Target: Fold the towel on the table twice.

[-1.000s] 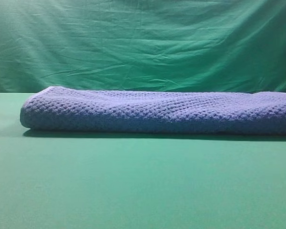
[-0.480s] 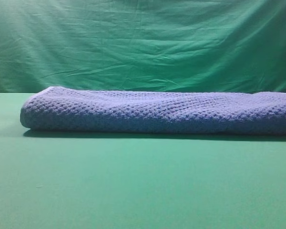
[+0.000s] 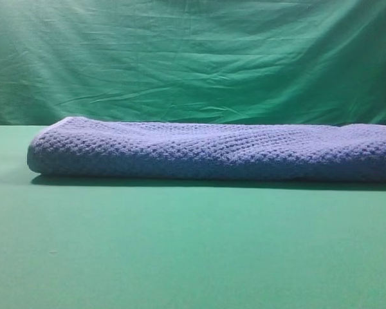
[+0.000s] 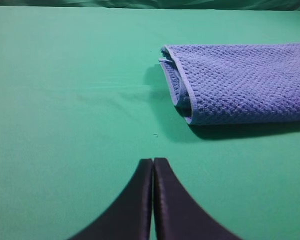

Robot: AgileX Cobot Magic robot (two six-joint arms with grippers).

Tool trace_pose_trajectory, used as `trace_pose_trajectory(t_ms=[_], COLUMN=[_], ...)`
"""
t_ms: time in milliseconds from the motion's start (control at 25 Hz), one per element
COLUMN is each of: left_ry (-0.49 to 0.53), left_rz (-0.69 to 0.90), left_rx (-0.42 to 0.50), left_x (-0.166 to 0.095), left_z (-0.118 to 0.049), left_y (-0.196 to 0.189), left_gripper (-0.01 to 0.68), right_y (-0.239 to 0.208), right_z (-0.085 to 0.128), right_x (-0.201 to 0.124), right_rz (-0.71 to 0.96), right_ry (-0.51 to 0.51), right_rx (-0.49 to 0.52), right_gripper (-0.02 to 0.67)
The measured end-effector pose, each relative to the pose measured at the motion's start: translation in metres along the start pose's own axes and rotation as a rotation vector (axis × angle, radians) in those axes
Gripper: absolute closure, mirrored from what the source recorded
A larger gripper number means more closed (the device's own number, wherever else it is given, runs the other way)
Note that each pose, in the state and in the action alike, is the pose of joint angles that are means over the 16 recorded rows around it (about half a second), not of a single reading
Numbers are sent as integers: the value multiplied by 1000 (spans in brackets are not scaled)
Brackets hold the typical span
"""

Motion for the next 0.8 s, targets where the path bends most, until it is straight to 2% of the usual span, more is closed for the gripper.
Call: trace_pose_trajectory(t_ms=[560, 800], left_ry=[-22, -24], left_rz=[-35, -37], left_rx=[83, 92], left_x=[5, 5], left_z=[12, 13], left_y=[-2, -2], left_gripper=[673, 673], right_y=[-2, -2], right_z=[-2, -2], right_x=[4, 4], right_rz=[-31, -31], right_ry=[2, 2], right_rx=[-17, -17], right_gripper=[649, 649])
Point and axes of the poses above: a point on each arm's last joint axis where the gripper is mounted, y pointing out along that axis toward the gripper, z along the wrist's bending axis when the last joint is at zero, x = y × z, the point moved 9 cm from there along y, pointing out along that axis toward the gripper, and after that the axes turned 7 degrees about -y, right-handed, at the moved point
